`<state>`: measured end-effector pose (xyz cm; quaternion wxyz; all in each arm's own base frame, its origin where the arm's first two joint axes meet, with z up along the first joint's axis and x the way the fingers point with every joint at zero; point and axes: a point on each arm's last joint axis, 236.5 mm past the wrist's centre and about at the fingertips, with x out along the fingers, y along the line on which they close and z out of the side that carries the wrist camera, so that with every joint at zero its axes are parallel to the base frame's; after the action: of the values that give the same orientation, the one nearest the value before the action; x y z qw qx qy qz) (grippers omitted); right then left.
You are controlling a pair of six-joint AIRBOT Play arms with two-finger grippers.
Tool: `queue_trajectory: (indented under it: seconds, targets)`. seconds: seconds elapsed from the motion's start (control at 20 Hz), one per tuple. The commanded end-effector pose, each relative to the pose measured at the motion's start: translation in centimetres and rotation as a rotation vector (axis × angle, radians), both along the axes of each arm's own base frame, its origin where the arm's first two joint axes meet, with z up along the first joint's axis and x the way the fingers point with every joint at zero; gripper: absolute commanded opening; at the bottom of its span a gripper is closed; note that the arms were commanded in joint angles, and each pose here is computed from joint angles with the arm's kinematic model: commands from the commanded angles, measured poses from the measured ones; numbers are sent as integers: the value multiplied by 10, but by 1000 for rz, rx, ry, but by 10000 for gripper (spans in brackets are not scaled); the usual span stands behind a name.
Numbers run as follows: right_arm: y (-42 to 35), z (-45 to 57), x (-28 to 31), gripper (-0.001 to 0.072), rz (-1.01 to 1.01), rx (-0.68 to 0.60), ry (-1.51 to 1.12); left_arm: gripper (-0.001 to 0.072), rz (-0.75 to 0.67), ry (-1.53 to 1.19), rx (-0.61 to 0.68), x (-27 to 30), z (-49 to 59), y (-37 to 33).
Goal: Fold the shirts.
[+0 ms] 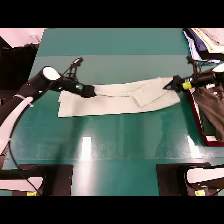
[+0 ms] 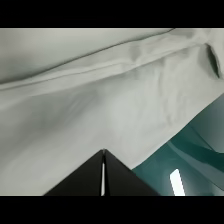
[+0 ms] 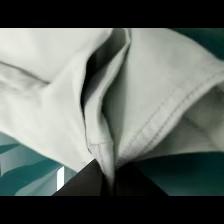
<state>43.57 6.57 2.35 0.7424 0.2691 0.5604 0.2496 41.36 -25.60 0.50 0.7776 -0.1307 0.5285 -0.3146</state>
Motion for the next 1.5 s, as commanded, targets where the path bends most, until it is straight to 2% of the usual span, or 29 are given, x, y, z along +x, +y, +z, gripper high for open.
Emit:
queue_trajectory:
  seconds: [0.0, 0.2, 0.5, 0.85, 0.95, 1.1, 1.25, 1.45]
  targets:
    - [39, 66, 10, 12, 79, 45, -98, 26, -43, -4, 7, 15, -12, -45]
    - [102, 122, 12, 12, 194, 44, -221, 27, -97, 33, 20, 20, -44, -76]
    - [181, 190, 6, 11, 287, 66, -416, 27, -46, 65, 16, 33, -64, -81]
    - [223, 181, -5, 11, 355, 91, -408, 27, -72, 22, -7, 48, -24, -76]
    - [235, 171, -7, 11, 374, 95, -392, 26, -105, 37, 18, 48, -11, -59]
    - [257, 165, -11, 11, 399, 105, -395, 26, -117, 37, 135, 58, 9, -7]
    - [278, 170, -13, 11, 402, 120, -437, 27, -3, -68, 234, 82, 58, 63]
    - [309, 164, -19, 11, 420, 138, -455, 27, 139, -174, 282, 83, 127, 144]
